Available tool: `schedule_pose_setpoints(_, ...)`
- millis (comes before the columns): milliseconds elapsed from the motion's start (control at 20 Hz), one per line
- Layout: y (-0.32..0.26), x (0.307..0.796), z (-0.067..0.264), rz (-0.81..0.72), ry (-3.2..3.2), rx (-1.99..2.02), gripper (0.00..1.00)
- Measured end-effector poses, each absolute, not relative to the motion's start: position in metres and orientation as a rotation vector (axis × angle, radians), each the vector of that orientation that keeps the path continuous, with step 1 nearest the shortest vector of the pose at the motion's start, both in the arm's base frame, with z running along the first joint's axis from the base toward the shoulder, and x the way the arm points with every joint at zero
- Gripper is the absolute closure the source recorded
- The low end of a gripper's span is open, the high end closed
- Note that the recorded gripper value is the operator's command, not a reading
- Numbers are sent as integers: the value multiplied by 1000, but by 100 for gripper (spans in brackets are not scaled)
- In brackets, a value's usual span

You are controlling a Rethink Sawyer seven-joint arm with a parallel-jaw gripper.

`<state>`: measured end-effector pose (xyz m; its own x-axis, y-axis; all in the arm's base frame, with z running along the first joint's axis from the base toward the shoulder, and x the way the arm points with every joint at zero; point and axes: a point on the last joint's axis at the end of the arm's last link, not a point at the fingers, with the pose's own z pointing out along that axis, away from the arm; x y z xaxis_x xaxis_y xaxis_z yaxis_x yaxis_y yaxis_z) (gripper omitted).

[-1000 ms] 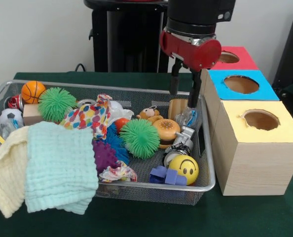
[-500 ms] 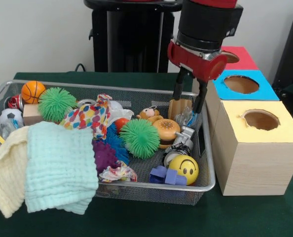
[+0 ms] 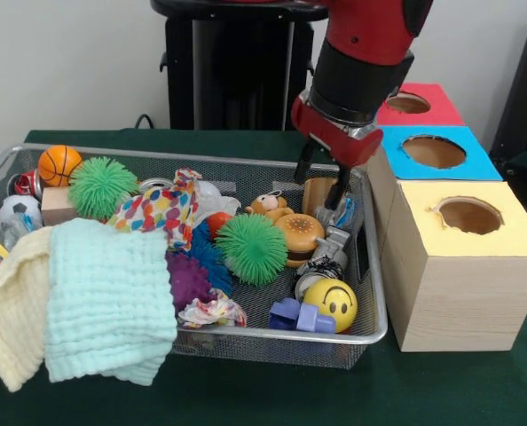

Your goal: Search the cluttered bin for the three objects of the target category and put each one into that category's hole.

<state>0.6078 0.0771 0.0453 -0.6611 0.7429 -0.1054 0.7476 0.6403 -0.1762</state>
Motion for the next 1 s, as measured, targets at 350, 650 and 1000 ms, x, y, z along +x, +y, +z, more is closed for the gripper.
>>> schedule_pose_setpoints(350, 59, 578, 27, -425, 2856, 1268, 0)
schedule_pose_setpoints(650, 45, 564, 13, -471, 2865, 1276, 0)
schedule_pose_setpoints(1000, 30, 555, -18, -437, 2851, 1291, 0)
